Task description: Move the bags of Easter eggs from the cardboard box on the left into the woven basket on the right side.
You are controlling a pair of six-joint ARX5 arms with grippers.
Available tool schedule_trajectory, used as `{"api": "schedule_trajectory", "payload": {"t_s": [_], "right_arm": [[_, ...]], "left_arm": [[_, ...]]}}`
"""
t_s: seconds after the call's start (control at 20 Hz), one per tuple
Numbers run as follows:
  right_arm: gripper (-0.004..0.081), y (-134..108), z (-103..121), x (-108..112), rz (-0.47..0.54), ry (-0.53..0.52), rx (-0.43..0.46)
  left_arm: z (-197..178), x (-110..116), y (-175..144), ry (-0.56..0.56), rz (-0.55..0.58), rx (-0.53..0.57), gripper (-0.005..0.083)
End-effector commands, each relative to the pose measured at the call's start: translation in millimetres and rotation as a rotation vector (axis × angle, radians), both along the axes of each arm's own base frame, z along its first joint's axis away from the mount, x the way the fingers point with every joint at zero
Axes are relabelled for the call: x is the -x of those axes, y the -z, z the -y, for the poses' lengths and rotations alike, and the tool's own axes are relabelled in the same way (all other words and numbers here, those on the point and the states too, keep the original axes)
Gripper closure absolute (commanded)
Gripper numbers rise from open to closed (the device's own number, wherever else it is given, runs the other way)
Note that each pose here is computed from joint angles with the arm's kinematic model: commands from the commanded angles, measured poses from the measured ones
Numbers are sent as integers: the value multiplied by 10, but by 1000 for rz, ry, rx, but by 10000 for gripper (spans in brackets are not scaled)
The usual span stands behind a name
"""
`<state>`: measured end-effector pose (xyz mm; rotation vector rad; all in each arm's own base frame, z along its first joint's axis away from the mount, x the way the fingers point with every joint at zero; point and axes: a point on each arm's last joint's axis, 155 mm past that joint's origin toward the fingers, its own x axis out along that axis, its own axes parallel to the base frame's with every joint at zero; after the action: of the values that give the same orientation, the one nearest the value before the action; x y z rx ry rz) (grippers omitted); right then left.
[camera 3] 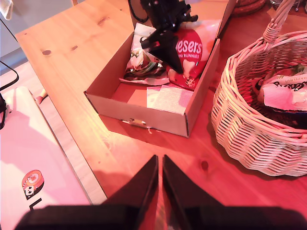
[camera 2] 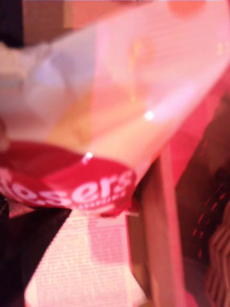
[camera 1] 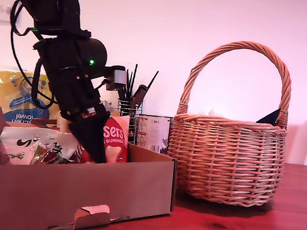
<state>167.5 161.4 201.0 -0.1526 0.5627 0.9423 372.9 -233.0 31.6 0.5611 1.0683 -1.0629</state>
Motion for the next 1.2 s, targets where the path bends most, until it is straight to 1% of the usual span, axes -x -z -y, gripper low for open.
{"api": "schedule_trajectory", "payload": {"t_s": [0.0,0.1,0.2,0.3,0.4,0.65,0.75,0.9,1.0,1.05,1.1,1.15], "right_arm": [[783,-84,-17,-8,26,-8,-9],[783,-88,-18,-11,28,-8,-9],[783,-88,-18,-11,28,-8,-9],[783,-87,-18,-10,28,-8,-9],[783,-86,-17,-9,27,-8,-9],[783,-86,-17,-10,27,-8,-9],[783,-87,-18,-10,27,-8,-9],[783,-87,-18,-10,27,-8,-9],[783,-86,-18,-9,27,-8,-9],[783,-86,-18,-9,27,-8,-9],[783,-87,-18,-9,27,-8,-9],[783,-87,-18,-8,27,-8,-9]], "left_arm": [[-19,60,218,-4,-50,-19,611],[-13,48,205,-4,-47,-18,699],[2,46,173,-2,-46,-9,736],[8,46,102,-1,-41,-4,737],[17,24,-41,-1,-22,5,737],[58,-44,-625,2,99,65,737],[82,-29,-869,7,144,101,737],[115,7,-1124,5,180,149,737],[149,52,-1237,10,183,183,737],[211,101,-1291,11,165,220,737],[320,183,-1342,36,140,270,737],[438,286,-1388,42,93,320,737]]}}
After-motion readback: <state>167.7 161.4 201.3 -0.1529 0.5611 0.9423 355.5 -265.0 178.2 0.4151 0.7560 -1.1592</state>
